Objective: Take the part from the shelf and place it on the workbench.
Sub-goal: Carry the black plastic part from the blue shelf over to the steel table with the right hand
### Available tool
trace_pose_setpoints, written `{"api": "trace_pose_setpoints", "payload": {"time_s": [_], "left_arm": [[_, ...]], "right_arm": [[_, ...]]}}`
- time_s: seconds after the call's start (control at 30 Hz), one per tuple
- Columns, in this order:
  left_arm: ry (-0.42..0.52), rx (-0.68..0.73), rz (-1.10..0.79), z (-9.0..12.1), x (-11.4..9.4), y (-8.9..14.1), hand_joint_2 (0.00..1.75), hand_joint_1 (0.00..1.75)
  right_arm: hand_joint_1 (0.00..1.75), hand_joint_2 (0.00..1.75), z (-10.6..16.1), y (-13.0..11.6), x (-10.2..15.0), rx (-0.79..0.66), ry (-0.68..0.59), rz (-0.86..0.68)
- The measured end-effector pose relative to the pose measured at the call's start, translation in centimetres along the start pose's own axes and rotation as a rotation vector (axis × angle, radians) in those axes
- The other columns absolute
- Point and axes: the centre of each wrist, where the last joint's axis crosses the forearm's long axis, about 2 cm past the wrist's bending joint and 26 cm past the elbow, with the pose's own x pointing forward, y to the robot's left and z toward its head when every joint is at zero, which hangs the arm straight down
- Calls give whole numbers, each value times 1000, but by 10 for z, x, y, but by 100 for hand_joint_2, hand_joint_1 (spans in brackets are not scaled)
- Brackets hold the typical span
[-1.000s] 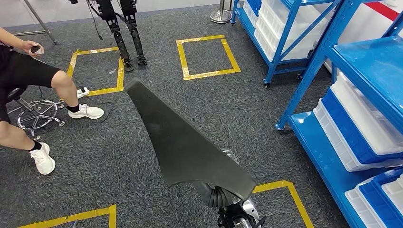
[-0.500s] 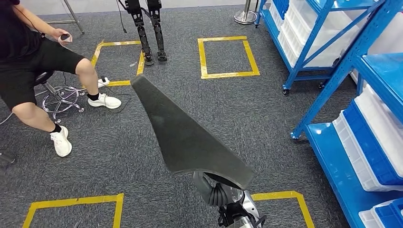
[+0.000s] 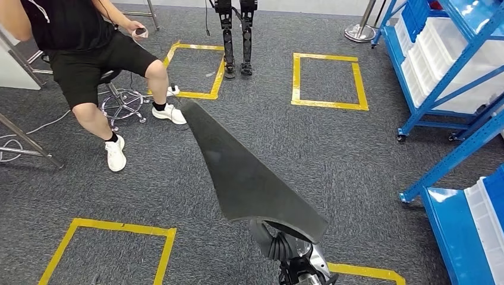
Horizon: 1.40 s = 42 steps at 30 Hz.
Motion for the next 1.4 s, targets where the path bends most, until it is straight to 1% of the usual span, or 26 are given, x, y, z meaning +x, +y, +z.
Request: {"api": "trace_pose_setpoints", "payload": {"time_s": [0.43, 0.7, 1.07, 1.4], "left_arm": [[22, 16, 32, 0, -4, 8, 175, 0], [21, 27, 31, -2, -4, 10, 175, 0], [25, 24, 46, -1, -4, 10, 175, 0], [24, 13, 51, -2, -4, 11, 175, 0]], "right_arm": [[175, 175, 4, 3, 3, -16, 19, -18], [175, 175, 3, 3, 5, -27, 15, -17], [175, 175, 11, 0, 7, -27, 29, -2], [175, 175, 4, -8, 18, -60, -39, 49]]}}
